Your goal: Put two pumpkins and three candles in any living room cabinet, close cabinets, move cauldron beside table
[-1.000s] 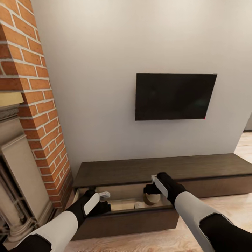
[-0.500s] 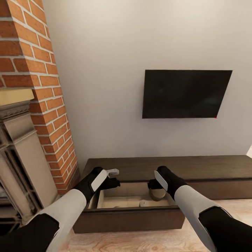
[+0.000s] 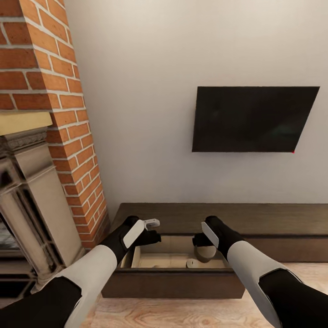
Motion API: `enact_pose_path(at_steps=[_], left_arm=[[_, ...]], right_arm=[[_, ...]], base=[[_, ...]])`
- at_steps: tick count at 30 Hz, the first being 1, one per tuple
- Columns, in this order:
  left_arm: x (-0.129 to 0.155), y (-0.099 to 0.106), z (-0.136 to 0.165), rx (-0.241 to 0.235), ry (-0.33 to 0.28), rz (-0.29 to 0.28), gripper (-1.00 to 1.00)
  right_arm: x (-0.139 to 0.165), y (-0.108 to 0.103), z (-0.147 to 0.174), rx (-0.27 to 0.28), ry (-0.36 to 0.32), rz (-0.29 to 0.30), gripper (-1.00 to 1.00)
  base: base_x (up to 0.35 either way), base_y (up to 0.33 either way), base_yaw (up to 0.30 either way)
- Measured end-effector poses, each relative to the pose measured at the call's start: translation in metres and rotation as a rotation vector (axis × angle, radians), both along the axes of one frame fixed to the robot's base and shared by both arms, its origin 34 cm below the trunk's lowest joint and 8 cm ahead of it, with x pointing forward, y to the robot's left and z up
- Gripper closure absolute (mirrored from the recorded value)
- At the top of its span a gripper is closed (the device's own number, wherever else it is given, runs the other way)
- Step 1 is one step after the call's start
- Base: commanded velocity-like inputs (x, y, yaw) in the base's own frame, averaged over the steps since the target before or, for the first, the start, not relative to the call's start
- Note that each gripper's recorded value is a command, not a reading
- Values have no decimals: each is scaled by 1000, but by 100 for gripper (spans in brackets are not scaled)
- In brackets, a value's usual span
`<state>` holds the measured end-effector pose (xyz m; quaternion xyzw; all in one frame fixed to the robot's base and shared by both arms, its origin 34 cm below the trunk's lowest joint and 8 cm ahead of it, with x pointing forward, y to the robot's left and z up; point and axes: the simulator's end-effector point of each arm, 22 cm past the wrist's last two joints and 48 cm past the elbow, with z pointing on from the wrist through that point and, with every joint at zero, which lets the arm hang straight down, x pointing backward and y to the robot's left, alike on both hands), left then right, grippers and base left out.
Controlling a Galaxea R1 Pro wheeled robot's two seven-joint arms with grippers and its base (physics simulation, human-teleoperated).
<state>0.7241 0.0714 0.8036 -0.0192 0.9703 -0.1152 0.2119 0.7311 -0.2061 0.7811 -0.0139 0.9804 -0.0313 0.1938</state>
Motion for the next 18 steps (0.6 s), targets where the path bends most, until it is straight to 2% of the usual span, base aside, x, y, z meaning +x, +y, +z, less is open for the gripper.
enact_pose_path(at_steps=[6, 12, 14, 18], left_arm=[[-1, -1, -2, 2, 4, -3, -100], [-1, -1, -8, 5, 12, -6, -100], [-2, -2, -10, 9, 14, -11, -100], [-2, -3, -13, 8, 20, -13, -100]], right_arm=[[-1, -3, -3, 16, 7, -20, 100], [-1, -29, -10, -4, 18, -49, 100], [-2, -39, -12, -10, 22, -60, 100], [-2, -40, -16, -9, 28, -62, 100]], base=[[286, 0, 5], [327, 0, -13], [188, 0, -121], [60, 0, -122]])
